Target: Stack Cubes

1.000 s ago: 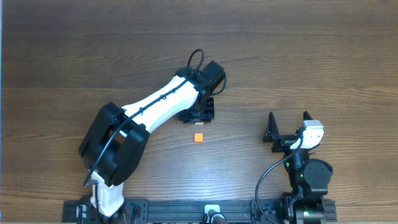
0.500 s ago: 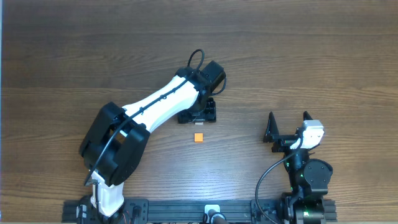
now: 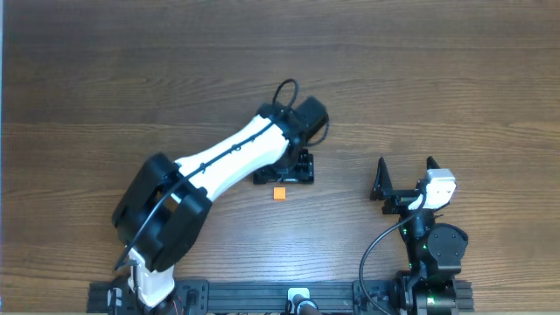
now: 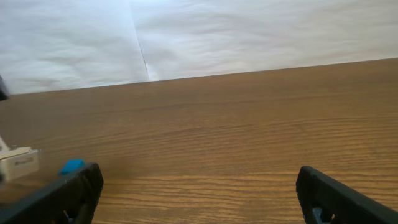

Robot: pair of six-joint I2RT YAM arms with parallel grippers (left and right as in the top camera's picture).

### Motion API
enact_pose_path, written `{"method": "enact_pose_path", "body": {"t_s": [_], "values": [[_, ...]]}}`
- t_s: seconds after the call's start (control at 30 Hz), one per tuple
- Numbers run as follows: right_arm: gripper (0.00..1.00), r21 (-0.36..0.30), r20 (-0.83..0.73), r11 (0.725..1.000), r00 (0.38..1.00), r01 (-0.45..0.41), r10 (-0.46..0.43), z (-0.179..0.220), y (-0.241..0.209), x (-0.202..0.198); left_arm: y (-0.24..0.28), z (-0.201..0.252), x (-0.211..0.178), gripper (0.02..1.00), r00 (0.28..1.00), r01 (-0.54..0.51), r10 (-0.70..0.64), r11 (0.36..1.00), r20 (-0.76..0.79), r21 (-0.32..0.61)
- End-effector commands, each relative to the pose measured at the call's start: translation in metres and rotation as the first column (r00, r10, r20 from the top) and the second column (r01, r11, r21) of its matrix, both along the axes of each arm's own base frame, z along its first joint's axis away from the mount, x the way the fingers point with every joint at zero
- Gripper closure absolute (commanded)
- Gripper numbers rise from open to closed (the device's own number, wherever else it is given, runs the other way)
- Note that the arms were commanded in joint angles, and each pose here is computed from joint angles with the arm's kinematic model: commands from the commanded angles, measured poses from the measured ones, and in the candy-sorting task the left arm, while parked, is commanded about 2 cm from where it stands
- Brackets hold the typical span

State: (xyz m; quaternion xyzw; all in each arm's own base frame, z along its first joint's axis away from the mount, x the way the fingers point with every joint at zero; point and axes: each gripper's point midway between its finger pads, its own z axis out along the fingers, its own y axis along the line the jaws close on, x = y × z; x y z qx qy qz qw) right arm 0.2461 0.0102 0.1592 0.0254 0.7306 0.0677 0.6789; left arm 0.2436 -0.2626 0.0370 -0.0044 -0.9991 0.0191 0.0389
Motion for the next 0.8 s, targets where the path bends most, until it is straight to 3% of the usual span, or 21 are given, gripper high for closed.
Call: {"method": "enact_pose_path", "body": {"t_s": [0.03,0.4,0.8], "values": [[0.012,0.006,-0.008,1.000,1.000,-0.010,0.010,-0.003,0.002,0.000,-0.006,0.023,-0.007,0.202,0.998,-0.047,0.047,0.999,0.034,-0.022],[0.007,0.006,-0.008,1.000,1.000,-0.010,0.010,-0.003,0.002,0.000,0.006,0.011,-0.031,0.211,0.995,-0.099,0.099,0.995,0.013,-0.006],[0.009,0.006,-0.008,1.000,1.000,-0.010,0.010,-0.003,0.002,0.000,0.005,-0.010,-0.032,0.246,0.994,-0.106,0.107,0.994,0.025,-0.034]]}}
